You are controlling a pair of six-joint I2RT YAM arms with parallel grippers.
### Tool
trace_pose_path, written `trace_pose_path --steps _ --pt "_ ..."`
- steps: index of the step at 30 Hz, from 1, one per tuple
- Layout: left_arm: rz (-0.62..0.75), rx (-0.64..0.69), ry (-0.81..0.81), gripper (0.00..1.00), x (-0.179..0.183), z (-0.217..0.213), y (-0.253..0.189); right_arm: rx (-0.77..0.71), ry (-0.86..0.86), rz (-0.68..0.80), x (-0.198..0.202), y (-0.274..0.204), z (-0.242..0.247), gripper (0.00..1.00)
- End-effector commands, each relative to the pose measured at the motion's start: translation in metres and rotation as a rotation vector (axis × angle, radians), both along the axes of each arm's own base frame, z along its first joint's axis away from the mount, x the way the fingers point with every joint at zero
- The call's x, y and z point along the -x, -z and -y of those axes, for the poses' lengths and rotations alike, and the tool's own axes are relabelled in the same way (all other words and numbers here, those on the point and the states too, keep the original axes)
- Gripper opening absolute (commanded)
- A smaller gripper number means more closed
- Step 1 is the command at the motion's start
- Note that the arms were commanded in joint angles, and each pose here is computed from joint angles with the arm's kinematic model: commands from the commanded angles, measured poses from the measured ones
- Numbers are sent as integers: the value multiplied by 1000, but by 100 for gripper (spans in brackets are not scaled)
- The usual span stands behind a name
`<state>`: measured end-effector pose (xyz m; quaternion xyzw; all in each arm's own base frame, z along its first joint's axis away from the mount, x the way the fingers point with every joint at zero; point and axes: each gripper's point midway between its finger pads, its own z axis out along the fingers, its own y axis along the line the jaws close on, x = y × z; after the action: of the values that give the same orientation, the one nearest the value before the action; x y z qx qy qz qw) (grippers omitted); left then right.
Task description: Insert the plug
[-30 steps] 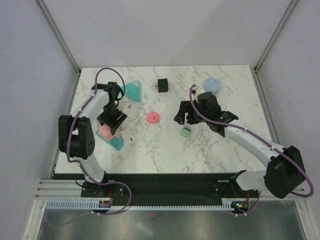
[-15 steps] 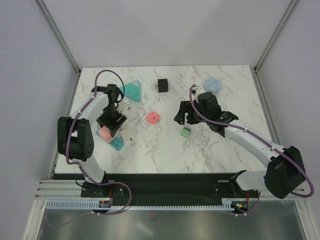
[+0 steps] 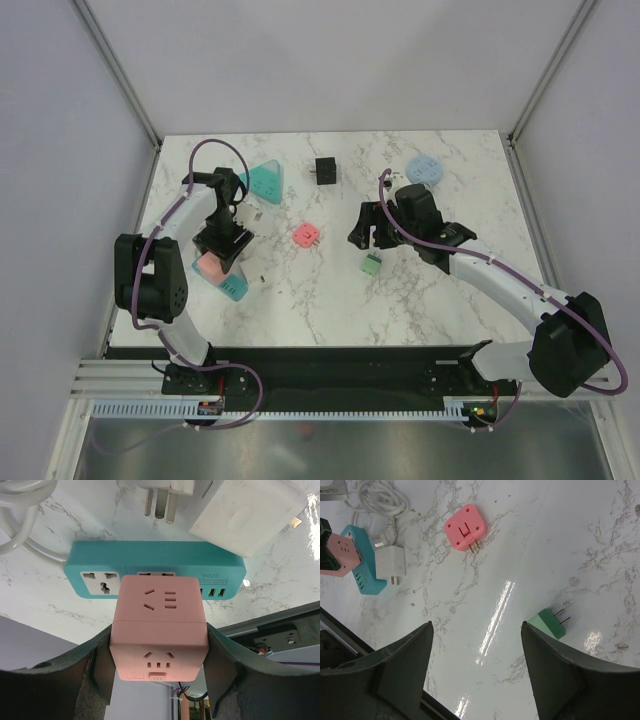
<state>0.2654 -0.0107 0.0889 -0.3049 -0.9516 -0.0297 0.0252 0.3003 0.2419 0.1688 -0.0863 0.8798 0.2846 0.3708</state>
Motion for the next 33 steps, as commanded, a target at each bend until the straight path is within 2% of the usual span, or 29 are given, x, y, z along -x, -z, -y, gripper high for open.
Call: trace_pose_path --steps 1,14,24,33 --pt "78 52 13 2 -11 10 -11 -20 -1 61 -4 -22 -2 79" --pt "71 74 13 2 -11 12 -1 -20 -2 71 -4 -24 -2 79" --pt "82 136 1 2 -11 14 2 -23 -5 69 -3 -24 -3 79" --pt "116 204 56 2 -13 22 1 -27 -9 66 -5 -24 -5 79"
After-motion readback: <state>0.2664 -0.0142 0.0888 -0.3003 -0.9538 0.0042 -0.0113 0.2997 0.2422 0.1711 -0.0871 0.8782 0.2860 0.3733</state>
